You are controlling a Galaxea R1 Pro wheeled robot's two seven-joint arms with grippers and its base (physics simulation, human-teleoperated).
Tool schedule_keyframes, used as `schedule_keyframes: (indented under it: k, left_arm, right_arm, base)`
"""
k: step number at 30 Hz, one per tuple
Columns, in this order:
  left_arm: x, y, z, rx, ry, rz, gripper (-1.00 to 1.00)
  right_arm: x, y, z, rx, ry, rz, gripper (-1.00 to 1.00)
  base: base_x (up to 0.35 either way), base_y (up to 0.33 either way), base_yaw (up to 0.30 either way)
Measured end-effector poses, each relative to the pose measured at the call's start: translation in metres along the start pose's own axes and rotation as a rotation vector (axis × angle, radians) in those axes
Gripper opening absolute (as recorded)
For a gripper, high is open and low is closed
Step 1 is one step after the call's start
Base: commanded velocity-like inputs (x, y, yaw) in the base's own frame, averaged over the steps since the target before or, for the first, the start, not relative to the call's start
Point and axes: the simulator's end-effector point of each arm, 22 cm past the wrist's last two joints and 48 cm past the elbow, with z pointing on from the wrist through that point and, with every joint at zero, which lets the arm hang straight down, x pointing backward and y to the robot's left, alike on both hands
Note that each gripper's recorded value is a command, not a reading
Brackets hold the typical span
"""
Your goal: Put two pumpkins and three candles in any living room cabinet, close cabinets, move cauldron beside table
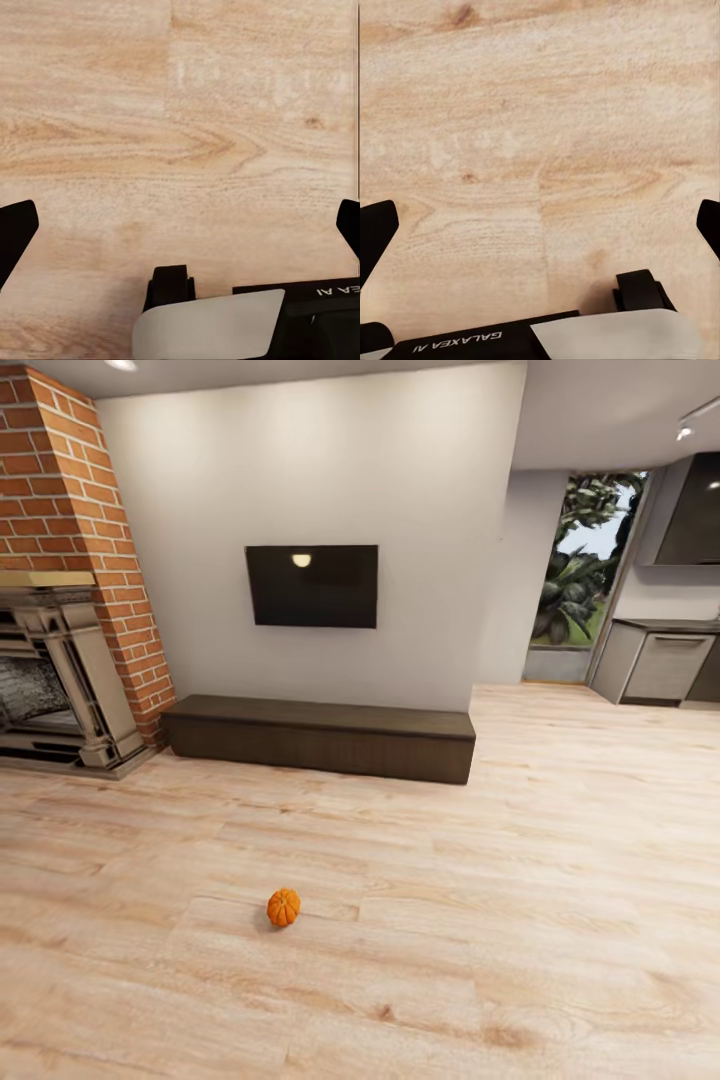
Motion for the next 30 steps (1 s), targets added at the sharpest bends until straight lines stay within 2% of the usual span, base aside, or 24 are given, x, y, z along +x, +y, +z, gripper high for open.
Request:
schedule_keyframes:
  k: [17,30]
  left_arm:
    - [-0.0001,0.0003,0.0001,0.0,-0.003,0.0,1.0]
    - [-0.0007,0.0008,0.0013,-0.001,-0.013,-0.002,1.0]
  right_arm:
    - [0.0007,0.0002,0.0,-0.003,0.002,0.001,1.0]
    - [0.0029,0.0001,0.0011,-0.006,0.006,-0.002,1.0]
  base:
    - [0.313,-0.158,-0.003]
    - [0.325,-0.022,-0.163]
